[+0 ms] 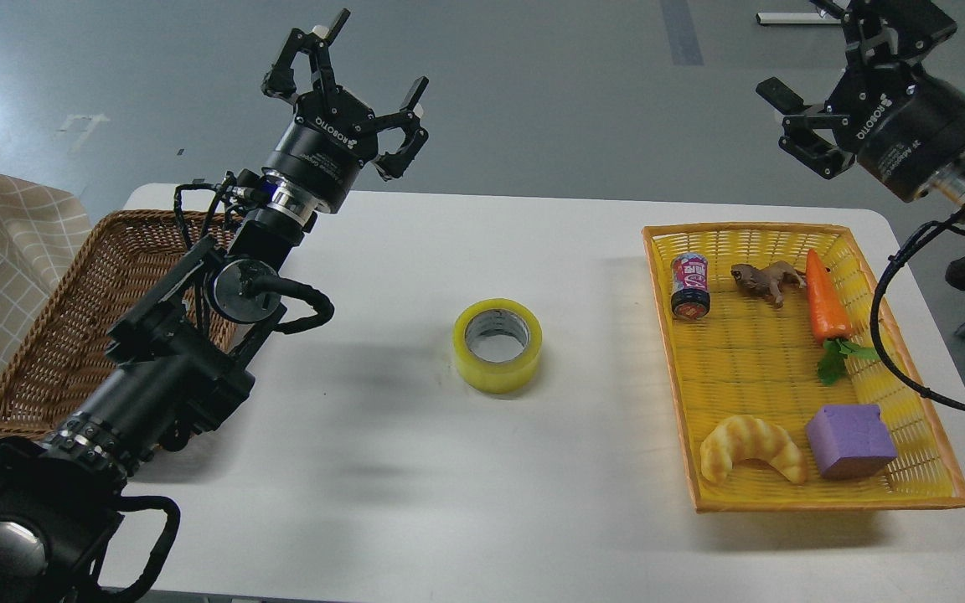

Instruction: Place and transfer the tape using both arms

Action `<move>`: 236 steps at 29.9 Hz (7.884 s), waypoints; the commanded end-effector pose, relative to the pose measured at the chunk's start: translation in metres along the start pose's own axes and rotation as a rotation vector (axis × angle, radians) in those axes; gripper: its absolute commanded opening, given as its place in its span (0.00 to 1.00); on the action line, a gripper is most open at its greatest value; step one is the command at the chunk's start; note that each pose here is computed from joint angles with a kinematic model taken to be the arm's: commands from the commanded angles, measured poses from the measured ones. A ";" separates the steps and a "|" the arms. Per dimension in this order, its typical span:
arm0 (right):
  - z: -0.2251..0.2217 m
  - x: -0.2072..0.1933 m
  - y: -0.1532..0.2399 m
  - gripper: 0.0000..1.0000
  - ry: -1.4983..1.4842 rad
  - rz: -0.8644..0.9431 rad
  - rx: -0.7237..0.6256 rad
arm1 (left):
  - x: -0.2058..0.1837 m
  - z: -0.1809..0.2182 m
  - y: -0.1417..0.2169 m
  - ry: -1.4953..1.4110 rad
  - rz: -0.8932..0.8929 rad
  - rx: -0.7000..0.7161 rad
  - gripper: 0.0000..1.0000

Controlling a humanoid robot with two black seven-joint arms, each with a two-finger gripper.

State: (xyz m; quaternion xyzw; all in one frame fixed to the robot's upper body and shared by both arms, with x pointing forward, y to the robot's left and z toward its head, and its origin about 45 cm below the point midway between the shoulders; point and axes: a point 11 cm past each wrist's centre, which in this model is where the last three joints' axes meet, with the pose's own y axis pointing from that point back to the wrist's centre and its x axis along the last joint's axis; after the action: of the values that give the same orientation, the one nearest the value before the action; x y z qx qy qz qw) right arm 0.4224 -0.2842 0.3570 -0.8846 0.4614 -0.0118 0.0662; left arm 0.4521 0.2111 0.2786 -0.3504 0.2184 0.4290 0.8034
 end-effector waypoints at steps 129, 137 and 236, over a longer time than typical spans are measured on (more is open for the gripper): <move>0.135 -0.004 0.035 1.00 -0.785 0.162 0.050 | -0.011 -0.063 0.077 -1.779 -0.701 0.995 0.98; 0.135 -0.005 0.034 1.00 -0.788 0.161 0.051 | -0.001 -0.088 0.081 -1.846 -0.709 1.130 0.98; 0.136 -0.011 0.029 1.00 -0.799 0.148 0.055 | 0.027 0.100 0.034 -2.113 -0.407 1.205 0.00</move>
State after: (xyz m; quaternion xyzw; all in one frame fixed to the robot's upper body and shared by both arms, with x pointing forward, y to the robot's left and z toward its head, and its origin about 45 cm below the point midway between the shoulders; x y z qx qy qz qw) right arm 0.4035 -0.2783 0.2200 -0.7822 0.4620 0.3238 0.2643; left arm 0.4457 0.2932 0.3095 0.5558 -0.4406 0.1883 0.6793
